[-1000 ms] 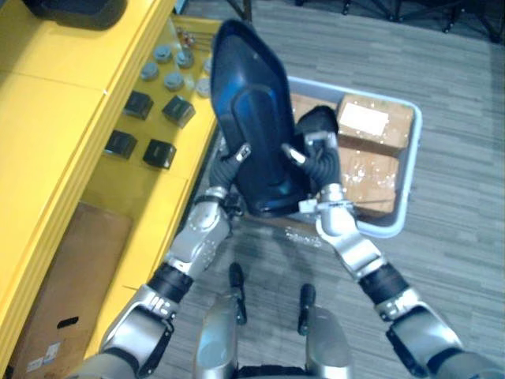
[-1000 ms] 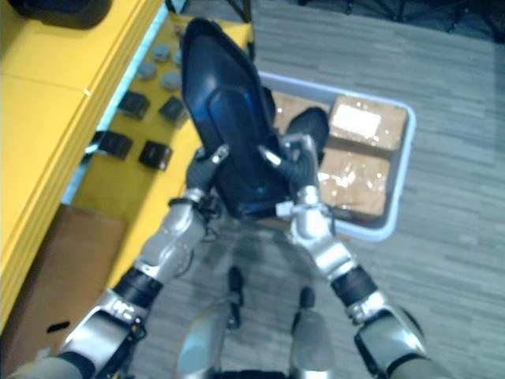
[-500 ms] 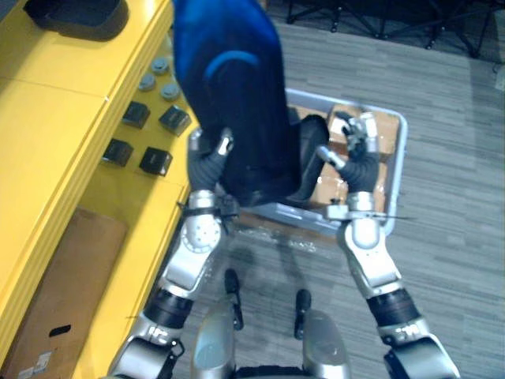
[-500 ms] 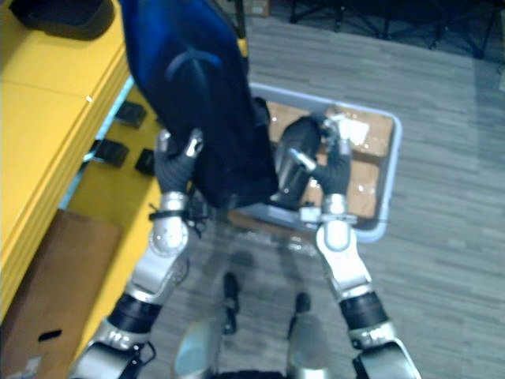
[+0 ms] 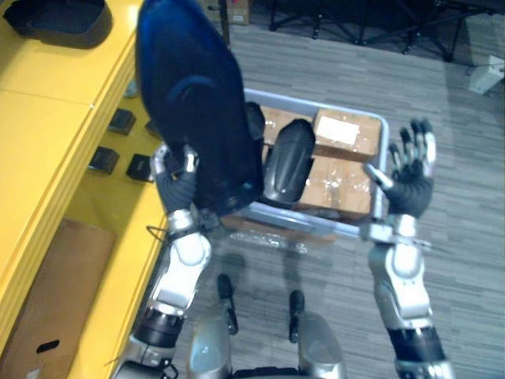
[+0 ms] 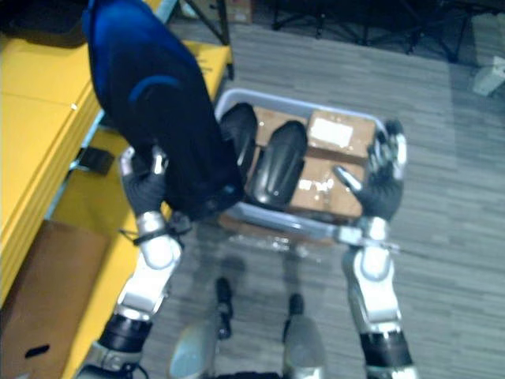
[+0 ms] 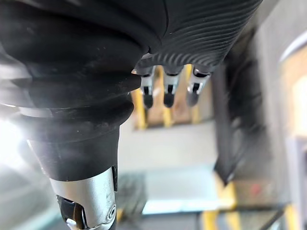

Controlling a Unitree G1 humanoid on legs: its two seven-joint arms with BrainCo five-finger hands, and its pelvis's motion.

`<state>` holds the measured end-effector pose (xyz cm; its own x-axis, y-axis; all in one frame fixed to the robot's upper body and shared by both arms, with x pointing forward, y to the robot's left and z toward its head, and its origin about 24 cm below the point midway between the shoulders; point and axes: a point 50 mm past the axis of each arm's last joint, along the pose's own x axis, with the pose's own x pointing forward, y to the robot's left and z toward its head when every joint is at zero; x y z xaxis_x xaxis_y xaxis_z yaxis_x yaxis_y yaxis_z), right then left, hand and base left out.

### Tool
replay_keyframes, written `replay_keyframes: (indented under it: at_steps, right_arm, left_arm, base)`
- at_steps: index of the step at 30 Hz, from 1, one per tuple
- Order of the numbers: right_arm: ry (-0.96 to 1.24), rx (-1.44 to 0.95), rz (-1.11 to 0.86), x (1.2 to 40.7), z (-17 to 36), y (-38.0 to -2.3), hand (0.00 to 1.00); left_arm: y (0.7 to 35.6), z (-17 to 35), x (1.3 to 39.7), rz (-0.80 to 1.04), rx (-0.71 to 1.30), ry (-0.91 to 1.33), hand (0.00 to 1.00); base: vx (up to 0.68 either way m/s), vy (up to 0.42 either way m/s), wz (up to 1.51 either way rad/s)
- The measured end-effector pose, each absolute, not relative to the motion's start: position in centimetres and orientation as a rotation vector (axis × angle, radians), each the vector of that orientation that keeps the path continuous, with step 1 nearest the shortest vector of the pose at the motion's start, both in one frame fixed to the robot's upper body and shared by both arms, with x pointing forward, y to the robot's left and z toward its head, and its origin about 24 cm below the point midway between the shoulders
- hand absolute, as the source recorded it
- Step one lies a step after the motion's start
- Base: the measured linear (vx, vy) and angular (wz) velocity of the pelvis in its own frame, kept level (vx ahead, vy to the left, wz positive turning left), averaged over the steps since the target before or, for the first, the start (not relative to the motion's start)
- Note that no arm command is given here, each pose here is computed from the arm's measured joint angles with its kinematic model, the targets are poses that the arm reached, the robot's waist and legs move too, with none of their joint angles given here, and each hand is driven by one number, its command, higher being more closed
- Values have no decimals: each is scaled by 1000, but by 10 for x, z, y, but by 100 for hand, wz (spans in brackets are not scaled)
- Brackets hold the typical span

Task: Walk over and take plastic housings, then place them on the shelf

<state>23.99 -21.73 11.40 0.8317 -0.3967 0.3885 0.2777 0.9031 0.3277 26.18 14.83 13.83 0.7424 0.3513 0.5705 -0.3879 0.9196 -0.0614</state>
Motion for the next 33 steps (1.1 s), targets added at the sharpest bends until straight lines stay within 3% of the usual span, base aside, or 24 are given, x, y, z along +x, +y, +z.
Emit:
replay_keyframes:
  at_steps: [2,6,11,17,21,26,30,33]
  right_arm:
    - [-326,307,-504,218,74,-235,0]
    - [-233,303,-609,184,42,-253,0]
    - [-323,268,-572,181,52,-265,0]
    - [-409,216,-431,201,74,-265,0]
    - [-447,196,-300,224,90,-247,0]
    - [-387,240,-49,263,92,-191,0]
    - [-307,179,117,278,88,-139,0]
    - [-256,171,103,278,80,-133,0]
  left_arm:
    - [149,133,245,361,18,-642,100]
    - [155,134,228,330,-13,-710,100]
    - [171,138,227,373,-66,-731,100]
    - [216,133,214,603,11,-718,100]
    - [250,129,182,797,83,-691,100]
    - [273,123,146,955,149,-652,100]
    - [274,115,138,964,130,-604,100]
    - [274,113,136,939,116,-585,100]
  base:
    - [54,3,-21]
    - [59,7,-17]
    - [15,-1,-6]
    - [0,-10,26]
    - [15,-34,45]
    - [55,-21,53]
    - [71,-3,49]
    - [66,-14,38]
